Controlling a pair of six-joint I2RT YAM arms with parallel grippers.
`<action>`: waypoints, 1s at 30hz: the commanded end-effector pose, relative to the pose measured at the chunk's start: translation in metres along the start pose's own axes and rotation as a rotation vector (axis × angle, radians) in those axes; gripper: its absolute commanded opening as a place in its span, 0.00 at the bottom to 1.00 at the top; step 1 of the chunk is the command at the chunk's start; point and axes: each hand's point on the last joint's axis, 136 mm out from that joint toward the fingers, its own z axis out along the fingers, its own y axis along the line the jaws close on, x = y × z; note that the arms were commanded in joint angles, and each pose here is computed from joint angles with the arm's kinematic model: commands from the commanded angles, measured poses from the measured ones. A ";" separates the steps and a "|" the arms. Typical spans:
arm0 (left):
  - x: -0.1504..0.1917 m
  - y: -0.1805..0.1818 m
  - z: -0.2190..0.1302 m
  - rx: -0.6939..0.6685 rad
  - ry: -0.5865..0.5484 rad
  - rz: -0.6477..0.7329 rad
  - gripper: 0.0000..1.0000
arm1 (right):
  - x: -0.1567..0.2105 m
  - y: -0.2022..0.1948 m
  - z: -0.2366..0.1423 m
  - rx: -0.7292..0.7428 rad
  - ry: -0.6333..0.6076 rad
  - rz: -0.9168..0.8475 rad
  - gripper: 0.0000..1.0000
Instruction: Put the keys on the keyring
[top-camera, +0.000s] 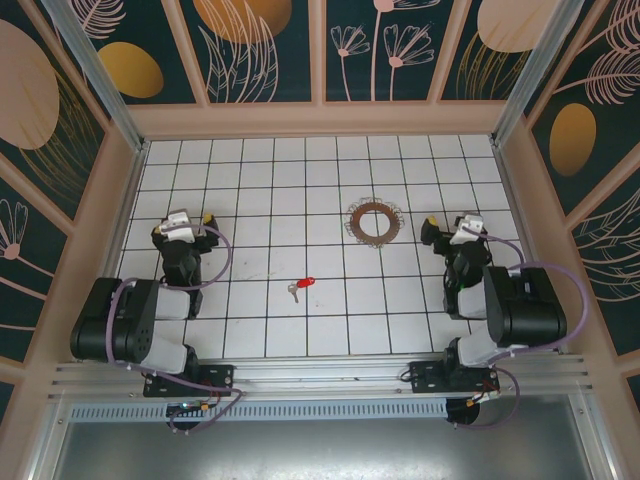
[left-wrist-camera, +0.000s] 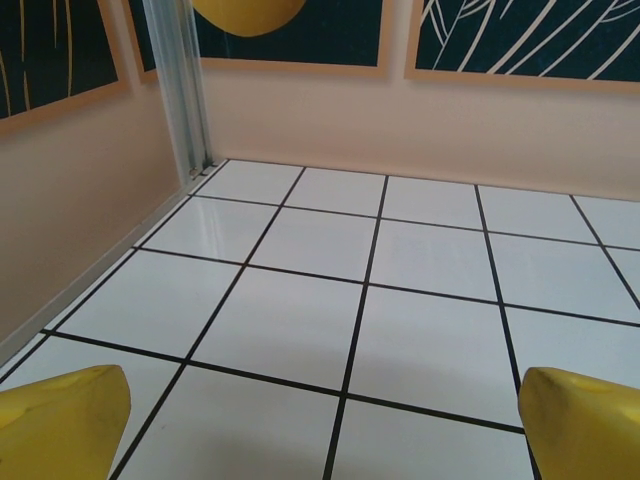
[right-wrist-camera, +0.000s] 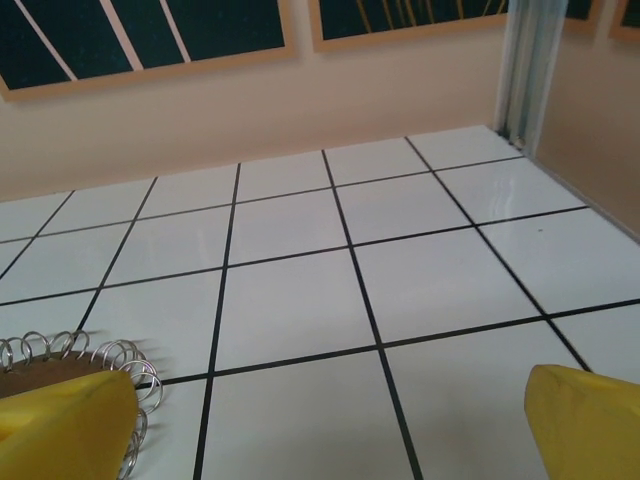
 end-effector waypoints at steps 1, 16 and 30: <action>-0.024 0.004 0.007 -0.037 0.007 -0.017 0.99 | -0.034 -0.005 -0.011 0.046 -0.089 0.039 0.99; -0.068 -0.117 -0.035 0.448 0.297 -0.359 0.99 | -0.007 0.097 0.028 -0.189 0.449 -0.026 0.99; -0.022 -0.222 -0.120 0.731 0.472 -0.304 0.99 | 0.058 0.142 -0.008 -0.317 0.749 -0.045 0.89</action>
